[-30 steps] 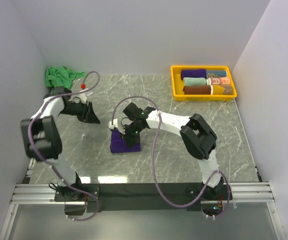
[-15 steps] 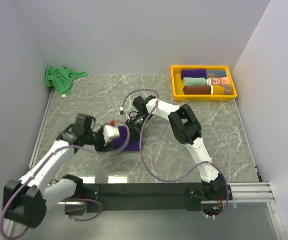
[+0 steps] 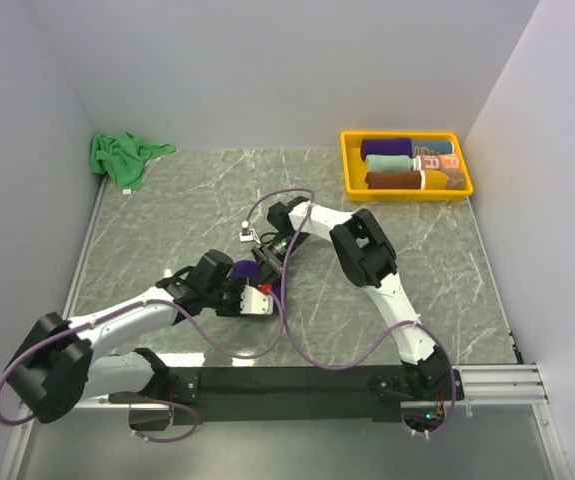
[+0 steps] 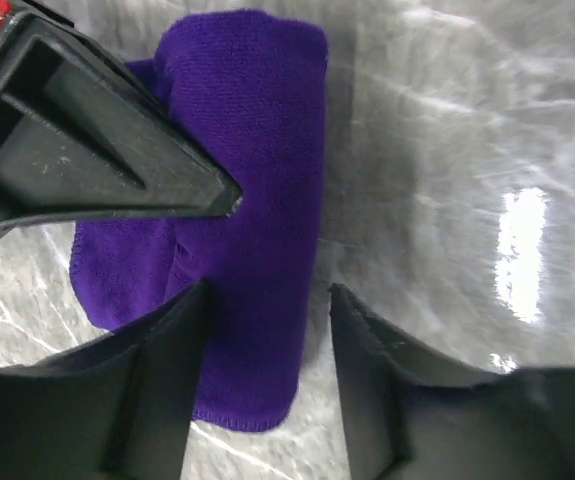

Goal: Roll the towels
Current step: Roll the towel

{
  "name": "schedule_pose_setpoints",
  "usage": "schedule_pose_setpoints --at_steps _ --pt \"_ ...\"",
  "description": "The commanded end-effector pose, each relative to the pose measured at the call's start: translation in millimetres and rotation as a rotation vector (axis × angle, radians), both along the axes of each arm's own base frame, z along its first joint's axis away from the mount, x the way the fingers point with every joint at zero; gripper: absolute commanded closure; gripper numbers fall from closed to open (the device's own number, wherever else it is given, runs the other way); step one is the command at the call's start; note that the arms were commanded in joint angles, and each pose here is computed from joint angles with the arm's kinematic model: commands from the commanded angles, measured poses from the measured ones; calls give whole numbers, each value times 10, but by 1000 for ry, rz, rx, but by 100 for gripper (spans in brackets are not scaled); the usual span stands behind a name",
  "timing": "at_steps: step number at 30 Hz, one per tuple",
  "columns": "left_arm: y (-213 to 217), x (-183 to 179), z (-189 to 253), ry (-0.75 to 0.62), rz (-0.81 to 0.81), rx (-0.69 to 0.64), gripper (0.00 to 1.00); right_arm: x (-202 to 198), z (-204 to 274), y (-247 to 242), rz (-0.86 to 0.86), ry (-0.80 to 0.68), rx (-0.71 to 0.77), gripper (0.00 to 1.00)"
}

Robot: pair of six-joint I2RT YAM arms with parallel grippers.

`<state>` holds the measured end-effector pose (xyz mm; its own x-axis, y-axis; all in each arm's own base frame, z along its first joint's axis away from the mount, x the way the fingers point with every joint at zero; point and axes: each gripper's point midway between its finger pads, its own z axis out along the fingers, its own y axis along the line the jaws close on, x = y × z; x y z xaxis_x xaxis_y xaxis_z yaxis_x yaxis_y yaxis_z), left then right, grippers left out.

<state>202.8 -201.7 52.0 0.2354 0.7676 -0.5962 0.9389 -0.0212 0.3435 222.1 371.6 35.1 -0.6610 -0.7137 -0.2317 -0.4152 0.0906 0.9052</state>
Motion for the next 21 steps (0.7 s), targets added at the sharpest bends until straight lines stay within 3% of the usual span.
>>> schedule_pose_setpoints --at_steps 1,3,6,10,14,21 --pt "-8 111 -113 -43 3 41 55 -18 -525 -177 61 -100 -165 100" --pt "36 54 -223 32 12 95 73 -1 -461 -188 48 -106 -168 99" --pt "54 -10 -296 146 70 126 85 107 -274 -222 -7 -124 -160 87" --pt "109 -411 -358 356 24 158 99 267 52 -269 -81 -172 -117 69" --pt "111 -620 -304 500 28 172 99 520 341 -409 -166 -274 -115 54" --pt "80 -703 -196 723 111 180 99 1117 1018 -841 -372 -493 -86 53"
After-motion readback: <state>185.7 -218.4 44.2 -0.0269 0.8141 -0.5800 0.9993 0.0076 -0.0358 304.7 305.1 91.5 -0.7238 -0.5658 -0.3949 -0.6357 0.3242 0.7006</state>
